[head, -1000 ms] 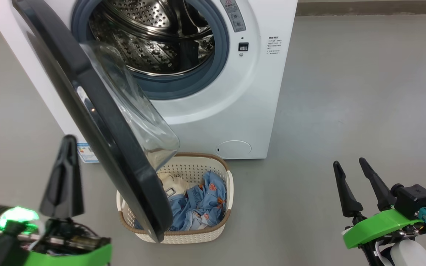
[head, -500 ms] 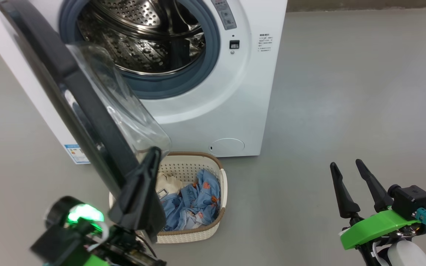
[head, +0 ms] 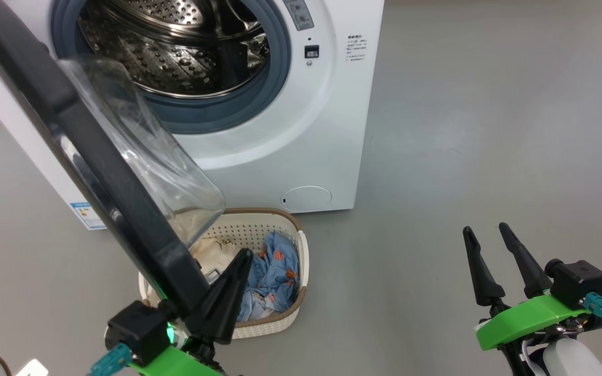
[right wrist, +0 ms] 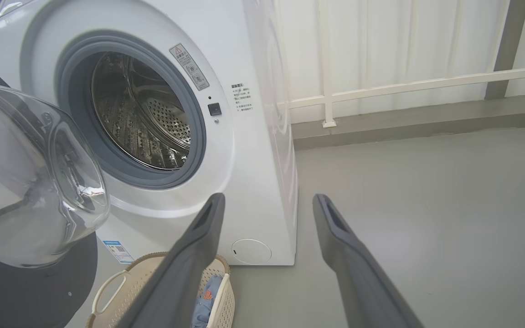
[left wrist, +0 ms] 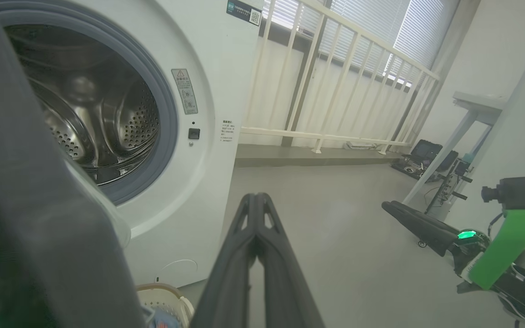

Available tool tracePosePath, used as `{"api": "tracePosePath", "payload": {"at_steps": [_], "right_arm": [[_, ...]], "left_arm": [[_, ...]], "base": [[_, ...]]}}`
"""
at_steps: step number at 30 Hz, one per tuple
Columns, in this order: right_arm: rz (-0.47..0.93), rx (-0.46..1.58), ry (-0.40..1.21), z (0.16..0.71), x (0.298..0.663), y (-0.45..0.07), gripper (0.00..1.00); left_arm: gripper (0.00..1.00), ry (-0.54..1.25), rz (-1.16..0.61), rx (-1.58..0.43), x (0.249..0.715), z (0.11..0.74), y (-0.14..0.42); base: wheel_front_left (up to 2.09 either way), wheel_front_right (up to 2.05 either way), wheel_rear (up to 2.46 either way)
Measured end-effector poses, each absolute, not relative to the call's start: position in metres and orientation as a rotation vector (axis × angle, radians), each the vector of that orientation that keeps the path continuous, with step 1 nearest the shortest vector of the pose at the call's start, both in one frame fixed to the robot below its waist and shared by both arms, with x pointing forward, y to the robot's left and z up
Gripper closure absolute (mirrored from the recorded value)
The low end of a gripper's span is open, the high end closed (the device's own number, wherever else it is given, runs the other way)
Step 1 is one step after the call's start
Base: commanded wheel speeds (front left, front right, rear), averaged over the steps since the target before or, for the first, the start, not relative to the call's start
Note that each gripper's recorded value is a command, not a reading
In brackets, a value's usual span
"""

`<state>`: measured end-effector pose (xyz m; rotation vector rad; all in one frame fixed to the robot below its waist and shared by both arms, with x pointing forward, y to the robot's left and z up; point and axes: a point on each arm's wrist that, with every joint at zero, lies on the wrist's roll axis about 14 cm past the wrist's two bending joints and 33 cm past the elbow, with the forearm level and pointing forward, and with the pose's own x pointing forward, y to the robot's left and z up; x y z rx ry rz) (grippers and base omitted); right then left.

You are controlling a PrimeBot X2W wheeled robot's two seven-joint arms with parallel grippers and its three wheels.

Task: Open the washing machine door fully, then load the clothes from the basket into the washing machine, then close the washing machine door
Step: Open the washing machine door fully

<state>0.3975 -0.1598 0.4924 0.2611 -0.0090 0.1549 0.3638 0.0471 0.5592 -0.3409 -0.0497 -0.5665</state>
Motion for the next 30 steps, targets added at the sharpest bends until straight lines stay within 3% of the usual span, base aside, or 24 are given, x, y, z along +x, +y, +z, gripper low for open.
{"api": "tracePosePath", "payload": {"at_steps": [30], "right_arm": [[0.23, 0.265, 0.01, 0.49, 0.406, -0.132, 0.0]], "left_arm": [[1.0, -0.013, -0.309, -0.369, 0.369, 0.528, 0.107]], "base": [[0.0, 0.0, 0.0]]}}
